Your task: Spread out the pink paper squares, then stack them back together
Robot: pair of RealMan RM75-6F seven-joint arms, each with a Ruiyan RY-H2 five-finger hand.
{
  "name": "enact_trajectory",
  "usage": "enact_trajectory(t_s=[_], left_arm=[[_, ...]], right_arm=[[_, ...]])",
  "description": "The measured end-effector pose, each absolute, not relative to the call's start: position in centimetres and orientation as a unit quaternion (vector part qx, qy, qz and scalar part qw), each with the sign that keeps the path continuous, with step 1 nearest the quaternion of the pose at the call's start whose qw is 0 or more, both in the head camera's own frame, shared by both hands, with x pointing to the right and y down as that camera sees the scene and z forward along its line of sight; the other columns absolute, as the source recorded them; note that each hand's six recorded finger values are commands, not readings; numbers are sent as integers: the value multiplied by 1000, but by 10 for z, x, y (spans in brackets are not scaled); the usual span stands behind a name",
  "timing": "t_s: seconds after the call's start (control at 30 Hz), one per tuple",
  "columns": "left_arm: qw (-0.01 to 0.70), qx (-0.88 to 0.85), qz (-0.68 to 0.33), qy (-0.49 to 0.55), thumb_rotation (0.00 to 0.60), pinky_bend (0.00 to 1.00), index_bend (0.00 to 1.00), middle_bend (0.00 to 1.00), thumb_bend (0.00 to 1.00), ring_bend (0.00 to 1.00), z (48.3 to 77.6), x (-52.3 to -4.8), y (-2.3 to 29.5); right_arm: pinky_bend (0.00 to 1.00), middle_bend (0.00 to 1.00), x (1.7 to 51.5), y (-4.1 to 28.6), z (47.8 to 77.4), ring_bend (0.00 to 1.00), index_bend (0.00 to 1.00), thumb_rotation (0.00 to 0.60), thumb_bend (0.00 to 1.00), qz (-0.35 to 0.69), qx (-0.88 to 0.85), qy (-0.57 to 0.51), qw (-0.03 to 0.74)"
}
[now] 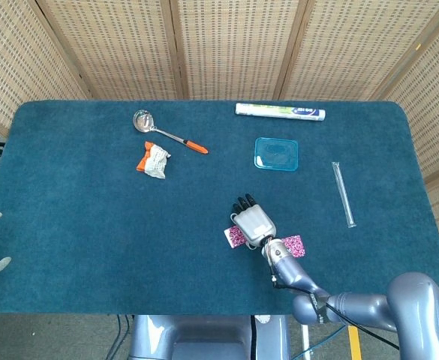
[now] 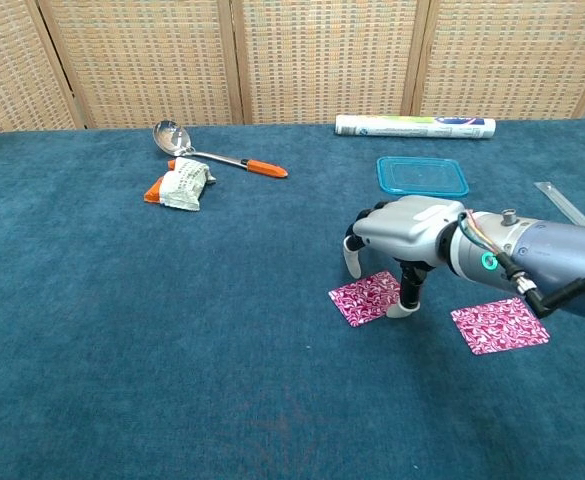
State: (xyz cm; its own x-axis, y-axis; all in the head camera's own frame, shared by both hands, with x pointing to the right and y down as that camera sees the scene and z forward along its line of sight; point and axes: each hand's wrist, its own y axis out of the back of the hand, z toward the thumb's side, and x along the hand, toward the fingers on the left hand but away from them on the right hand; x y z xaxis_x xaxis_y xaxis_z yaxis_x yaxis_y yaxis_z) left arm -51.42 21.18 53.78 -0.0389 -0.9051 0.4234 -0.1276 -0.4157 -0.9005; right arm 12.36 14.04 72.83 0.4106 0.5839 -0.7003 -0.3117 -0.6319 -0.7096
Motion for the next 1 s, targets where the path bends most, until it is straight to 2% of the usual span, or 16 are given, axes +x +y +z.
enact_trajectory(t_s=[1.0], left_arm=[[333,-606,-582,428,600,0,213,0,133,0,537,-516,213]], right_arm=[[0,157,126,144,733,0,345,600,260,540,-727,-89,415]])
